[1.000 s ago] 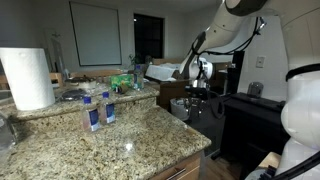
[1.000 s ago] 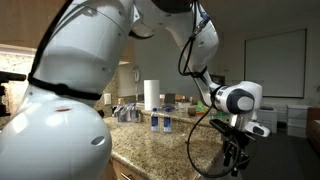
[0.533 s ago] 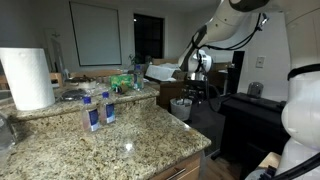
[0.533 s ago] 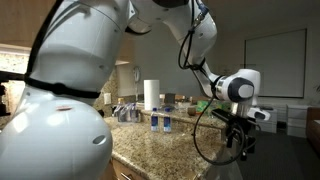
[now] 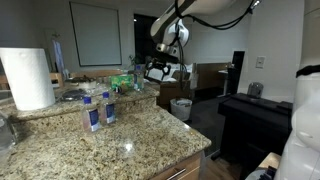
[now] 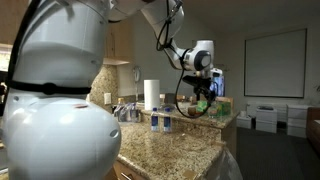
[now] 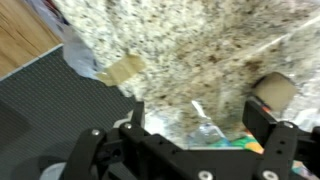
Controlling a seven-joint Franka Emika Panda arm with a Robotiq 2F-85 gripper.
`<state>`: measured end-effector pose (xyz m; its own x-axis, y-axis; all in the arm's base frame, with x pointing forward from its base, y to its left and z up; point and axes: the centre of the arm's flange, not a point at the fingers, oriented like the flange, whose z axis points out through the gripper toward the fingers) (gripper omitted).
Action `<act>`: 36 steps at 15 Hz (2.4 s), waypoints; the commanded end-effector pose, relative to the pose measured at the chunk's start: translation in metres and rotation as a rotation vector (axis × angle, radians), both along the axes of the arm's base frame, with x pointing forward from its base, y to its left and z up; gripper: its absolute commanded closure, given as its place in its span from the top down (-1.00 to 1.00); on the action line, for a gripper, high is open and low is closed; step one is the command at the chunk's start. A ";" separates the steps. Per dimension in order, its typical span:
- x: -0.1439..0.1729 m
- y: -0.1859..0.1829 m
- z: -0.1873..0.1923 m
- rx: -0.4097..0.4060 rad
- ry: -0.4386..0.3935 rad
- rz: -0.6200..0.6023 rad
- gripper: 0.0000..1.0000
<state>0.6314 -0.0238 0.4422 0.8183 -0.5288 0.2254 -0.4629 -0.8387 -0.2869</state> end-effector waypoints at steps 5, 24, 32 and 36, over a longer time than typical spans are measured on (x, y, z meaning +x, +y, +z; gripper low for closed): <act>0.070 0.219 0.015 -0.083 -0.197 0.265 1.00; 0.087 0.314 -0.059 -0.405 0.306 0.405 1.00; 0.088 0.339 -0.083 -0.312 0.283 0.268 0.09; 0.092 0.272 -0.045 -0.322 0.265 0.218 -0.47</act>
